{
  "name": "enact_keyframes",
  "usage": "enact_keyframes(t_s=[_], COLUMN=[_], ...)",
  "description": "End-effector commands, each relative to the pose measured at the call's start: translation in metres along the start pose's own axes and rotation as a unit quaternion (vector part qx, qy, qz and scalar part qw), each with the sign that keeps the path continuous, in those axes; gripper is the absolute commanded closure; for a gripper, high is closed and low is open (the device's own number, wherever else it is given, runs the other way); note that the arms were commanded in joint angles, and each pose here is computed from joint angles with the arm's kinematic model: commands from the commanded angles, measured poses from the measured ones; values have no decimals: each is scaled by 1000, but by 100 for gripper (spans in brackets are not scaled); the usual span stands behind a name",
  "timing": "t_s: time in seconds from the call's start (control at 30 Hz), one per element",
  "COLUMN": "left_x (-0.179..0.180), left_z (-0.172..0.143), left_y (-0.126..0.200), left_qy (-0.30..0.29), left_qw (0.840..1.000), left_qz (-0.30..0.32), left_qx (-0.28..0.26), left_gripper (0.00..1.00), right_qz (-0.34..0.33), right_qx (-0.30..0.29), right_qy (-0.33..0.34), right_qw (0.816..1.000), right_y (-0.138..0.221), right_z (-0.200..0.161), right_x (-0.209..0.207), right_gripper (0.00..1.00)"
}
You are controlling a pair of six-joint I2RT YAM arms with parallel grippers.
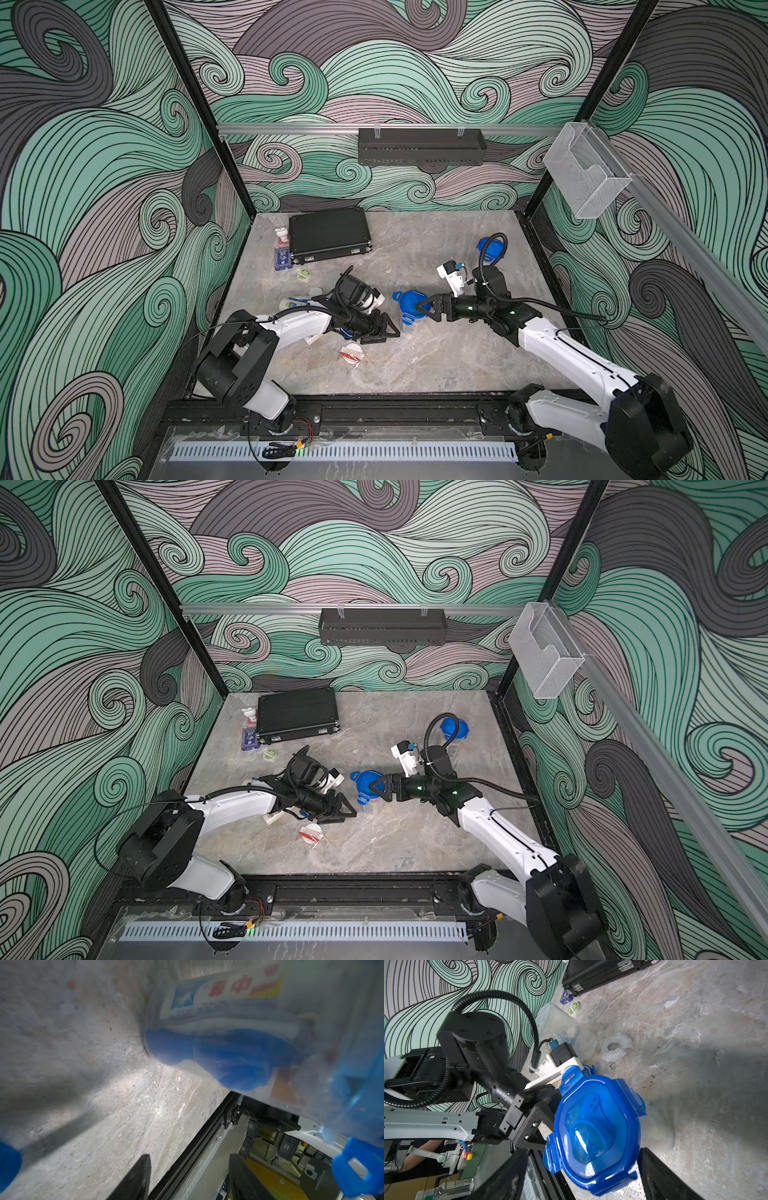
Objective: Take out toiletry kits
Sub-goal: Adjust the container at the center of the board.
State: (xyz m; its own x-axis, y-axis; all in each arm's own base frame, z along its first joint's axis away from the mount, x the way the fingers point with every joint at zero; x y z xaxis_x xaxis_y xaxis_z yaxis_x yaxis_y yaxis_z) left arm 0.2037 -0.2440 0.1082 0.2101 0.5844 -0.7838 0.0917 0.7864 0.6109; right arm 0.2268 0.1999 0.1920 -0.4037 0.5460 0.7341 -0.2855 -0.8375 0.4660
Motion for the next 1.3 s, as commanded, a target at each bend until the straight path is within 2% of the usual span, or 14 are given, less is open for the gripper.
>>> enact_keyframes(t_s=[0.0,0.3,0.53,0.83,1.27], left_x=[-19,-24,-18,-4,-6], left_z=[18,33,34,31,42], left_y=[0,-3,0,12,21], left_qy=[-32,-37,-36,-13,-15], left_qw=[999,999,999,999,998], left_qz=[-27,-21,16,46,56], left_qx=[-14,-14,-8,-25,-35], left_gripper=[37,34,34,32,30], right_qz=[24,33,41,63,45], right_qx=[3,29,43,51,45], right_qy=[11,17,23,36,38], right_qw=[1000,999,998,996,997], right_y=[0,-1,0,-9,-6], right_z=[3,-17,-32,-36,-42], right_x=[13,22,26,37,30], right_gripper=[16,15,15,14,13])
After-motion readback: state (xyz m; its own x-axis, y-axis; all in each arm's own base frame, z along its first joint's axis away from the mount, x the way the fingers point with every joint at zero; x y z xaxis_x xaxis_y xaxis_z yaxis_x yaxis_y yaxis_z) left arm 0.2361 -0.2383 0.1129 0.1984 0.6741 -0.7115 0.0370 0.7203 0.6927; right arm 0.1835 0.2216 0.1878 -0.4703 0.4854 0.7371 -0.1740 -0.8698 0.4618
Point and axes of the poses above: each gripper's point midway between its finger pads, its own y axis back along the fingers, its own x axis along the line the jaws close on, z = x × y, the point moved 5 cm from there along y, back along the fingers, and after that the axes turned 7 degrees about -y, right-handed, at the moved point
